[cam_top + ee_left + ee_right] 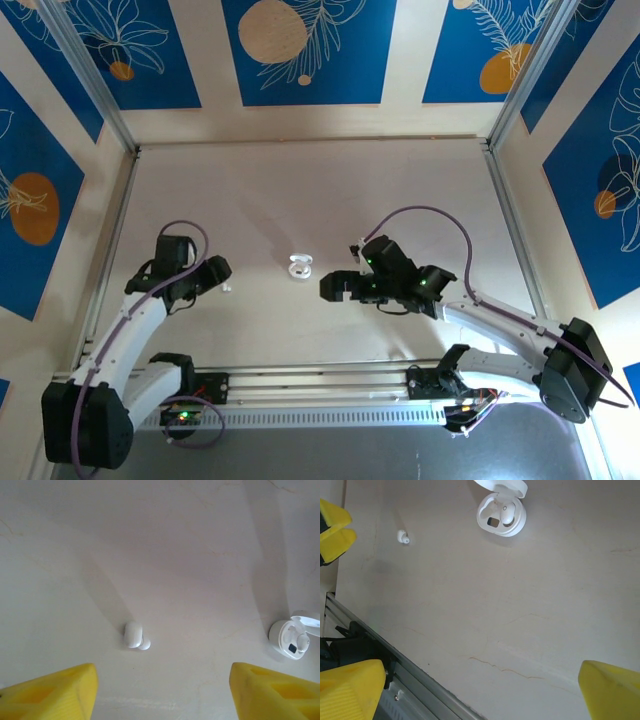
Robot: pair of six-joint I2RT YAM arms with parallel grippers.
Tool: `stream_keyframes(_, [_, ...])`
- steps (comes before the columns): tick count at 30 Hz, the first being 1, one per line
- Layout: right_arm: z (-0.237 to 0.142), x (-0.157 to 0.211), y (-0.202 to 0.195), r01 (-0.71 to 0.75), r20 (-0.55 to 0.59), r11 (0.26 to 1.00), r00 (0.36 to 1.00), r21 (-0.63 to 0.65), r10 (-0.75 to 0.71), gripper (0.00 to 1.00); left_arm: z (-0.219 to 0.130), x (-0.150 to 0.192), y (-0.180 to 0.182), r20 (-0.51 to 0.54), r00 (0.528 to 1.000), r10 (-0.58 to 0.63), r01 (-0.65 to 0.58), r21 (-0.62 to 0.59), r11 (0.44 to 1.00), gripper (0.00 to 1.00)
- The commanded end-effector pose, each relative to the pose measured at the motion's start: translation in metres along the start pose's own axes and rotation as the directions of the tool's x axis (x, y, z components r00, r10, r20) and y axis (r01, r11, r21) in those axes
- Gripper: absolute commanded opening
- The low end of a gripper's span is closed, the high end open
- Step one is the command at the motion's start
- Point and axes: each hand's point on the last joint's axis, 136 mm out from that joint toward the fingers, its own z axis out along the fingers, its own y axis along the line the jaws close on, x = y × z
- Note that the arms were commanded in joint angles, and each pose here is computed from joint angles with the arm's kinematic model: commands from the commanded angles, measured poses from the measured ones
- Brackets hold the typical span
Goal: Insert the wireless bluetooth earbuds into the charging case
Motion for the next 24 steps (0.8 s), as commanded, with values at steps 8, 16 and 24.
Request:
stream_keyframes(8, [0.011, 0.008, 0.002, 0.033, -0.06, 0.998, 0.998, -0.044, -0.036, 0.99, 0.018, 0.005, 0.004, -0.071, 0.996, -0.052, 0.056, 0.058, 0.997, 0.63])
stream_keyframes(16, [0.011, 0.01, 0.0, 0.025, -0.065, 0.999, 0.997, -0.039, -0.027, 0.99, 0.042, 0.007, 0.011, -0.107, 0.992, -0.068, 0.073, 0.04, 0.997, 0.62])
stream_keyframes(24, [0.016, 0.009, -0.003, 0.011, -0.072, 1.0, 0.997, -0.021, -0.012, 0.99, 0.055, 0.013, 0.007, -0.151, 0.985, -0.085, 0.097, 0.074, 0.993, 0.67])
